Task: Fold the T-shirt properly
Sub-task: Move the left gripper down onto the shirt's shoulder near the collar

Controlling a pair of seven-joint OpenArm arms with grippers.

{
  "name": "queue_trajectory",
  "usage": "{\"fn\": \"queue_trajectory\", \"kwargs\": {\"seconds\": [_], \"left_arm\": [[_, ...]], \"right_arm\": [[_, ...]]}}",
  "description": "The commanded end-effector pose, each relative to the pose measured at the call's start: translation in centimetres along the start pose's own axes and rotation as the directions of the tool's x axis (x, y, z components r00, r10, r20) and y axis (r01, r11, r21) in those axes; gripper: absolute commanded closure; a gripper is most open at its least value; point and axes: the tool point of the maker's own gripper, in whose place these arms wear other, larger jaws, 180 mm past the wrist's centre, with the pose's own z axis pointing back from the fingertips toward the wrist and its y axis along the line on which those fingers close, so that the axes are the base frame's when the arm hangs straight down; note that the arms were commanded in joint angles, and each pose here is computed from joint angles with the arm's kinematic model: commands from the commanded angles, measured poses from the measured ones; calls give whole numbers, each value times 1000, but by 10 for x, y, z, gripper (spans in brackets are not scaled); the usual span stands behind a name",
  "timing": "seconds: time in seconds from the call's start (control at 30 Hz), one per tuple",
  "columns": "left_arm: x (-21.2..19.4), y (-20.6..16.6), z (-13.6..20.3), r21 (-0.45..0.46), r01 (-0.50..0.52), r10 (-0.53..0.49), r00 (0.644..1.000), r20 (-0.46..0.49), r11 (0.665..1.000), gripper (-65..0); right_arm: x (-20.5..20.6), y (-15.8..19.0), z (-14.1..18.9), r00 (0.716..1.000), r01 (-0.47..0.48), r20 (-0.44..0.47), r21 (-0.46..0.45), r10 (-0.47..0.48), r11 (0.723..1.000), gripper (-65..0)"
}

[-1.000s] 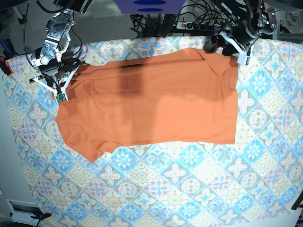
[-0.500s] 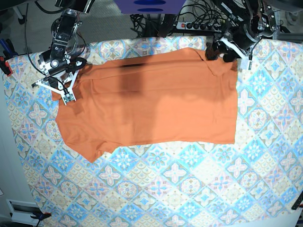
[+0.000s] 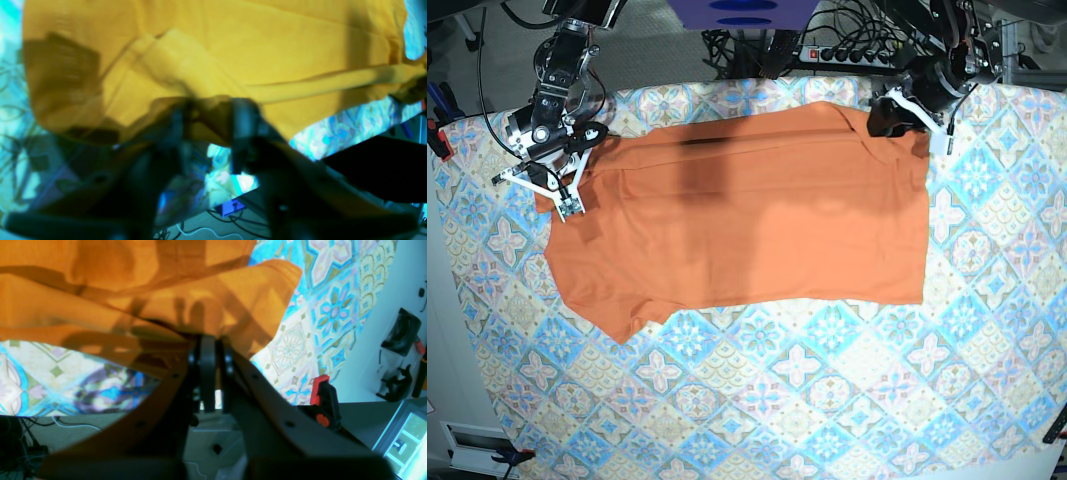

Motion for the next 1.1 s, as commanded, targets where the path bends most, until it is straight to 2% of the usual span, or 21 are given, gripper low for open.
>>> {"fn": "queue_trajectory", "kwargs": {"seconds": [0.0,0.07,0.13,0.4,0.5,0.6,0.63,0.73,0.87,0.97,1.07], "left_arm": [[12,0,3,-9,21,-21,999,32,1000,-88],[13,1,4,-7,25,-25,999,32,1000,-38],[13,1,4,-6,26,-26,999,31,1000,-20],[11,-2,13,19,86,-86,996,13,996,-16],[23,-13,24,29,164,-165,986,31,986,-24],[36,-24,35,67,283,-285,958,27,957,-31],[39,-26,38,84,322,-324,946,18,943,-48],[46,-25,44,133,403,-405,914,-12,905,-164],[51,-5,56,214,423,-425,904,-42,880,-309],[62,8,64,267,428,-434,900,-41,863,-356],[73,18,65,315,466,-471,880,-67,826,-363]], "right_arm": [[7,-7,3,1000,-2,23,-22,2,1000,-11],[7,-6,3,1000,-1,23,-21,1,1000,-10],[7,-6,3,1000,-1,23,-21,1,1000,-9],[6,-7,3,1000,2,21,-23,-2,1000,-8],[6,-7,3,1000,4,20,-23,-3,1000,-8],[7,-7,3,1000,1,22,-22,-1,1000,-9],[7,-6,3,1000,1,23,-20,-1,1000,-10],[7,-6,3,1000,0,20,-19,0,1000,-10],[5,-5,3,1000,0,16,-18,1,1000,-11],[3,-6,3,1000,3,12,-19,-2,1000,-11],[3,-6,3,1000,4,11,-20,-4,1000,-11]]}}
